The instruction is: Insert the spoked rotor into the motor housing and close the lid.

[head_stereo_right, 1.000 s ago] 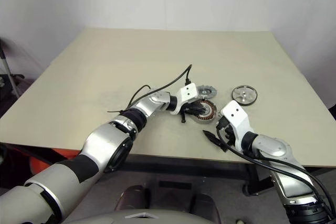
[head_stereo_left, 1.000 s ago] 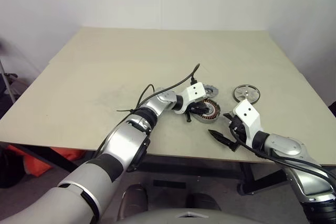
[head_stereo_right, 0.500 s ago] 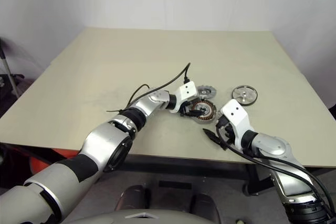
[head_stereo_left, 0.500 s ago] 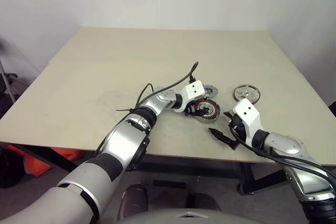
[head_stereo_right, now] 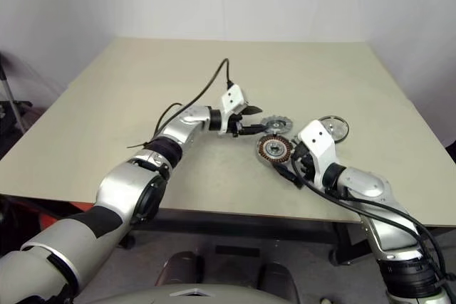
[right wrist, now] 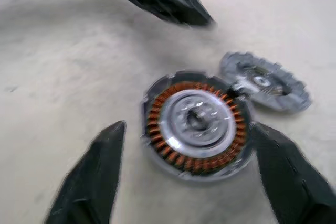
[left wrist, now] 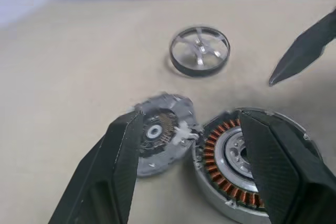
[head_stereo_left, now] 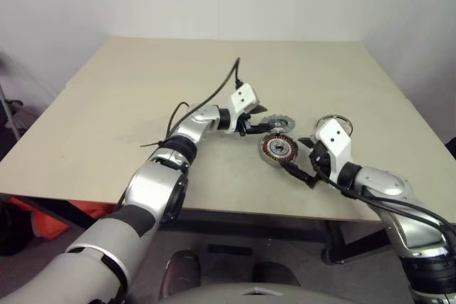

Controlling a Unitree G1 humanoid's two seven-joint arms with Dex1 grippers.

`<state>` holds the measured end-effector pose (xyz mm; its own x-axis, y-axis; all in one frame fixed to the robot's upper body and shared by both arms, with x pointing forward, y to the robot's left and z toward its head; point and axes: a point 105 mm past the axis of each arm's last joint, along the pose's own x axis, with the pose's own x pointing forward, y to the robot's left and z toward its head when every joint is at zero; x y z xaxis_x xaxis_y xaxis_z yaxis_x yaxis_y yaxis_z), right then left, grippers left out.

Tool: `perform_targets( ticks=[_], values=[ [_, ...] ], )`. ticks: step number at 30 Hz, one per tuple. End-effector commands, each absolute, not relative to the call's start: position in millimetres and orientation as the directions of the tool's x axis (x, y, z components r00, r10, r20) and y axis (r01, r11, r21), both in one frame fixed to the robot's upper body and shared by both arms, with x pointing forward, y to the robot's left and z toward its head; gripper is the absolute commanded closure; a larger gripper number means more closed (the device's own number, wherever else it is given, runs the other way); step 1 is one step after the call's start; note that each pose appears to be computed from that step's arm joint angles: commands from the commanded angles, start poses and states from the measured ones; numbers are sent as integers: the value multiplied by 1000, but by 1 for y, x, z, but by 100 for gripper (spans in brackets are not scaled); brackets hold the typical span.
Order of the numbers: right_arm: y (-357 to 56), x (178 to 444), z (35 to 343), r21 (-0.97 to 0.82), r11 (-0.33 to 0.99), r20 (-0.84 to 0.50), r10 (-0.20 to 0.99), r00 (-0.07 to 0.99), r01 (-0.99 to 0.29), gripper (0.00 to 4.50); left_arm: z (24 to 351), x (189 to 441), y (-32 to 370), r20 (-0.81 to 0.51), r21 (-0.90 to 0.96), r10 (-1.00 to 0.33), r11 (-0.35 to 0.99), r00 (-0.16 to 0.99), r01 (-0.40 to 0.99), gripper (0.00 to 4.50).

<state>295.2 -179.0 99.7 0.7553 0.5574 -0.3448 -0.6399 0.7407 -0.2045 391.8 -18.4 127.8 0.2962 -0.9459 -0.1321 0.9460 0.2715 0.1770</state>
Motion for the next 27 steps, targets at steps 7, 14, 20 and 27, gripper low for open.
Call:
perform_targets(
  ticks=[7,14,20,27],
  values=[
    [-169,324,103,-239,706,-342,581,738,-666,272,110,370,24,-50,103,-915,393,399,914,139],
    [-156,338,106,-241,667,-343,621,705,-705,290,100,350,36,-48,45,-872,485,487,873,139],
    [-154,343,108,-247,648,-349,634,690,-721,447,99,347,43,-54,35,-847,528,529,849,139],
    [-151,343,108,-261,630,-352,643,680,-731,447,99,349,48,-69,44,-843,531,533,846,139]
  ],
)
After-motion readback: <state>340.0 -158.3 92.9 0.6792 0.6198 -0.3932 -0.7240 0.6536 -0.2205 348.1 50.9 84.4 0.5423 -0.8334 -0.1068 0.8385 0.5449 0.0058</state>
